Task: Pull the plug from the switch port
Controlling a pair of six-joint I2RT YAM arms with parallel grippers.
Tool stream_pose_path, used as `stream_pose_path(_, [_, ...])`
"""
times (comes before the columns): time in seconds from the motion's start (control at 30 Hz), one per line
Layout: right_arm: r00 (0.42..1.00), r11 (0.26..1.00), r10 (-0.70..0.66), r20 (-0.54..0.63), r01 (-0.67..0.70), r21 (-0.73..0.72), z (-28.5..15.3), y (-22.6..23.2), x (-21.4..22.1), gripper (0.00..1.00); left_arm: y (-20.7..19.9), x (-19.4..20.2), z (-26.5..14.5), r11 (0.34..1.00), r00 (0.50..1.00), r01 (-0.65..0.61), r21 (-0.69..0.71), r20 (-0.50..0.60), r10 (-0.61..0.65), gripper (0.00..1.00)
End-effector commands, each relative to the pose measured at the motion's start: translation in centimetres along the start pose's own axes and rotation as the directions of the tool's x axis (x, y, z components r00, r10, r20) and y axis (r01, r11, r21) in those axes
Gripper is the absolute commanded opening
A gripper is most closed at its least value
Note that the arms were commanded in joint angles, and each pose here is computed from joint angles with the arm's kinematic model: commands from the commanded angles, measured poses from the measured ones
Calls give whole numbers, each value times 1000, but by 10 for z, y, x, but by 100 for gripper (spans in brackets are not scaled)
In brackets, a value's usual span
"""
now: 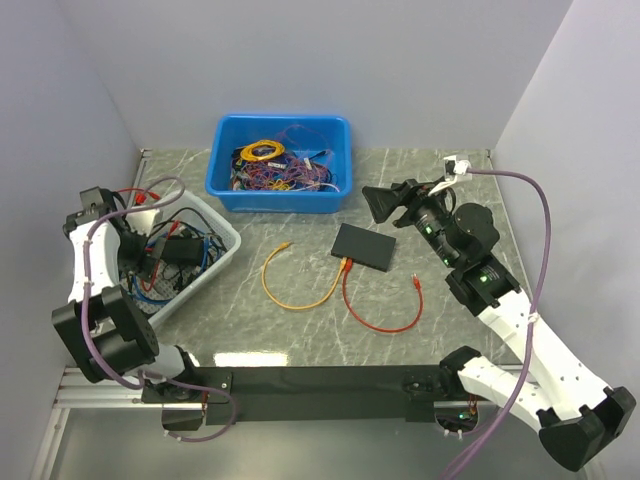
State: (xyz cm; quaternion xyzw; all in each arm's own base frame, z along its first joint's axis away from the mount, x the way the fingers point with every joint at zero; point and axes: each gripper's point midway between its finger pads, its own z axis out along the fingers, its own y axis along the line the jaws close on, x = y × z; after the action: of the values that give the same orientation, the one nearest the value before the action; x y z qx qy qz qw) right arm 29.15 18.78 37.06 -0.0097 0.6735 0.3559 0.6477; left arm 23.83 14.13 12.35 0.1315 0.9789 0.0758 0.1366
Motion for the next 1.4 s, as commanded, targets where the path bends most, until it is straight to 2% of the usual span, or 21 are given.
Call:
stream_pose_path(0.0, [1000, 1000, 7, 0, -7, -21, 2, 5, 0, 90, 21, -18, -19, 995, 997, -32, -96, 72, 39, 99])
stream_pose_path(0.13, [1000, 1000, 12, -11, -12, -17, 2, 3, 6, 90, 36, -25, -39, 986, 995, -35, -161, 84, 49, 99])
stream_pose_path(0.3, [999, 1000, 13, -31, -14, -13, 4, 1, 11, 90, 35, -35, -72, 987, 988, -76, -144, 123, 95, 99])
stream_pose_path(0.43, [999, 1000, 10, -43, -11, -13, 5, 2, 12, 90, 31, -77, -126, 984, 935, -125, -128, 317, 160, 99])
stream_pose_path(0.53, [999, 1000, 10, -41, -11, -15, 4, 2, 11, 90, 36, -93, -148, 985, 916, -96, -142, 375, 144, 99])
stream_pose_path(0.67, [999, 1000, 1, -35, -1, -4, 2, 0, 10, 90, 60, -101, -153, 973, 917, -13, -232, 386, 104, 99])
stream_pose_path(0.8, [999, 1000, -3, -45, 4, 9, 1, -2, 11, 90, 59, -111, -159, 976, 898, -5, -220, 428, 101, 99])
stream_pose_path(1.0, [991, 995, 74, -111, -67, 69, 1, -16, 38, 89, 1, -137, -164, 986, 861, -111, -125, 484, 158, 99])
stream_pose_path(1.1, [975, 983, 163, -153, -146, 115, -2, -27, 65, 88, -67, -166, -185, 964, 778, -258, -61, 578, 245, 99])
stream_pose_path(1.2, [957, 965, 239, -161, -216, 148, -7, -38, 90, 88, -108, -185, -214, 938, 705, -345, 40, 671, 231, 99])
stream_pose_path(1.3, [940, 951, 283, -188, -250, 182, -11, -48, 110, 88, -127, -200, -213, 922, 684, -377, 88, 698, 213, 99])
stream_pose_path(1.37, [930, 945, 302, -212, -262, 194, -13, -52, 122, 87, -117, -211, -197, 942, 705, -333, 37, 673, 223, 99])
